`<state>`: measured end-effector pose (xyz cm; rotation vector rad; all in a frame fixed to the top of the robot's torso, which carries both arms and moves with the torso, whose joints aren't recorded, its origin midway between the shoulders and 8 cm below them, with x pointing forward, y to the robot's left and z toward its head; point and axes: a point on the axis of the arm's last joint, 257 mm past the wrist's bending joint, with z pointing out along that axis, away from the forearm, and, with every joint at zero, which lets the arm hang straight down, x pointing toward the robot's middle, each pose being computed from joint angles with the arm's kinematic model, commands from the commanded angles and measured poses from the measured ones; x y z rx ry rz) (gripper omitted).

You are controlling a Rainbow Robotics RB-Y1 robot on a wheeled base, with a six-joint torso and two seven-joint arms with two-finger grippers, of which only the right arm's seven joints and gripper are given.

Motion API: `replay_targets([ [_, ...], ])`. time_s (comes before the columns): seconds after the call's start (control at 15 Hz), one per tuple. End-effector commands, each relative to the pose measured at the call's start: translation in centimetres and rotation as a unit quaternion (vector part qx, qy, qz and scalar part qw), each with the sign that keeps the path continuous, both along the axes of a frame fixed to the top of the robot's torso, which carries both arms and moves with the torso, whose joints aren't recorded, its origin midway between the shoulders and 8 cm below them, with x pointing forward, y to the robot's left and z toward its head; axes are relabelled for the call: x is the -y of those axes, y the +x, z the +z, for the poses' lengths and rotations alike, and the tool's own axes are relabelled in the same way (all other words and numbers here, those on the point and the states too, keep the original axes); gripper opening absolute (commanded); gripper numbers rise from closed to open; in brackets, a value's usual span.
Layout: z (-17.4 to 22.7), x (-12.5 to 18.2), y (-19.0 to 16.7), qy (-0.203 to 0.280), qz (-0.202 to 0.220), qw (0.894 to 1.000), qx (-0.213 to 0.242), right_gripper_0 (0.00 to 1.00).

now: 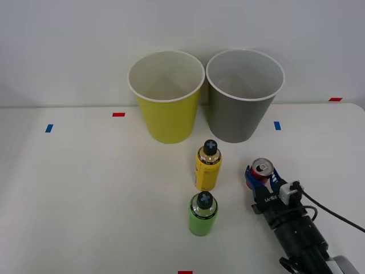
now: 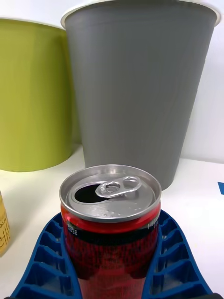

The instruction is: Put cans in the gray bin, plastic bottles in the light green bin

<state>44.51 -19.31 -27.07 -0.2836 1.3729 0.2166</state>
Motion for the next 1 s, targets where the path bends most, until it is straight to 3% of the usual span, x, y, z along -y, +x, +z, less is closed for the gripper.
replay_targets([
  [0.07, 1.0, 0.3, -2.1, 0.036, 0.010, 0.999, 0.009, 0.19],
  [0.2, 3.8, 0.9, -4.2, 0.037, 0.018, 0.999, 0.028, 0.18],
  [0.47, 10.3, 2.0, -6.7, 0.072, 0.022, 0.997, 0.025, 0.17],
  [0.8, 20.1, 2.4, -7.5, 0.170, 0.030, 0.985, 0.019, 0.17],
  [1.0, 25.0, 1.3, -5.9, 0.235, 0.062, 0.969, 0.038, 0.17],
])
